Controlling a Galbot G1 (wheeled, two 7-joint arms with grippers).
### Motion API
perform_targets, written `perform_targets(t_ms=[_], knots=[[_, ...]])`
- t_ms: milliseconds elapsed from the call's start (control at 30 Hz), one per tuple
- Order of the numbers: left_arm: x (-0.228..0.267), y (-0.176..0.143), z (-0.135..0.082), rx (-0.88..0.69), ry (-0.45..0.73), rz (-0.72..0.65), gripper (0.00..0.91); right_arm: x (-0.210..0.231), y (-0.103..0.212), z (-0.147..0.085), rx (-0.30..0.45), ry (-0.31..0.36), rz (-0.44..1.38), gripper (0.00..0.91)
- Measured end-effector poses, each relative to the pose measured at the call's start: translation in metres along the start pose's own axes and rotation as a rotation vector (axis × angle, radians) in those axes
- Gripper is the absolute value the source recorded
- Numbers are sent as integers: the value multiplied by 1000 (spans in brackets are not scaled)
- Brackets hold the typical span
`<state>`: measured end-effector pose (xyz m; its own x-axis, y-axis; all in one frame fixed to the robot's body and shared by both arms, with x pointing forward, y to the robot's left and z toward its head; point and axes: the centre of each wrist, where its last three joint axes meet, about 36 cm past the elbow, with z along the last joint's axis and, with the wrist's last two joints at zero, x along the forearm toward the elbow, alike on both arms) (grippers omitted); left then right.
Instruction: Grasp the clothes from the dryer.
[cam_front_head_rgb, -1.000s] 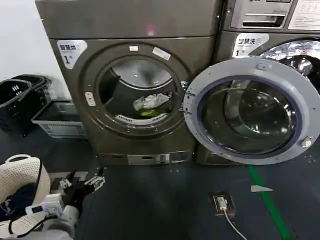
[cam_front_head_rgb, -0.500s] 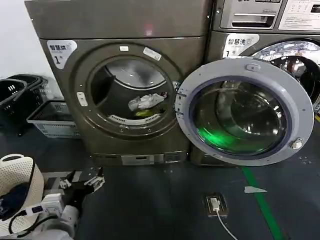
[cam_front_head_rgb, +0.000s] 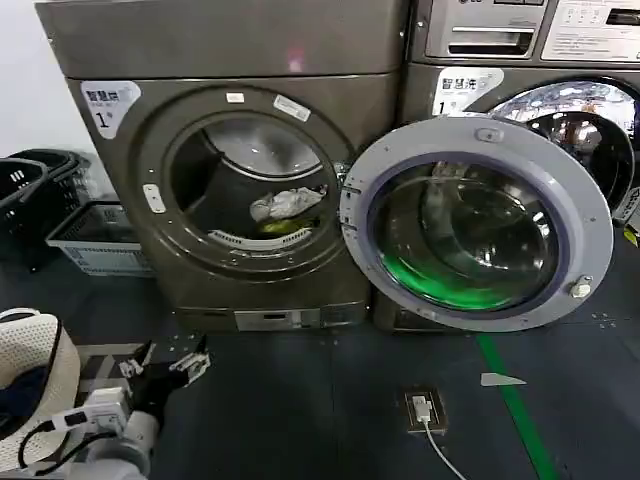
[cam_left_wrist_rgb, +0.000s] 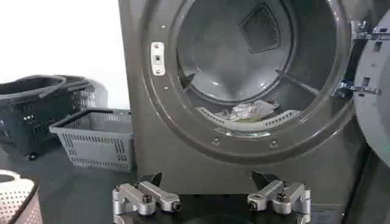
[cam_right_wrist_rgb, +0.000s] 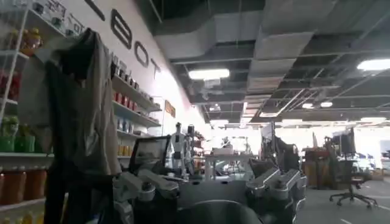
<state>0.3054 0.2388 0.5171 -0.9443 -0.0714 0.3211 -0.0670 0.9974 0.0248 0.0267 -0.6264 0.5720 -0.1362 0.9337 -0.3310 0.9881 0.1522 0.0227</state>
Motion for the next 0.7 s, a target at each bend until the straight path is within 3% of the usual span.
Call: perform_targets(t_ms=[700], knots=[[-7, -3, 3, -12, 9, 17, 907, -3, 0, -5, -3, -11, 3, 907]])
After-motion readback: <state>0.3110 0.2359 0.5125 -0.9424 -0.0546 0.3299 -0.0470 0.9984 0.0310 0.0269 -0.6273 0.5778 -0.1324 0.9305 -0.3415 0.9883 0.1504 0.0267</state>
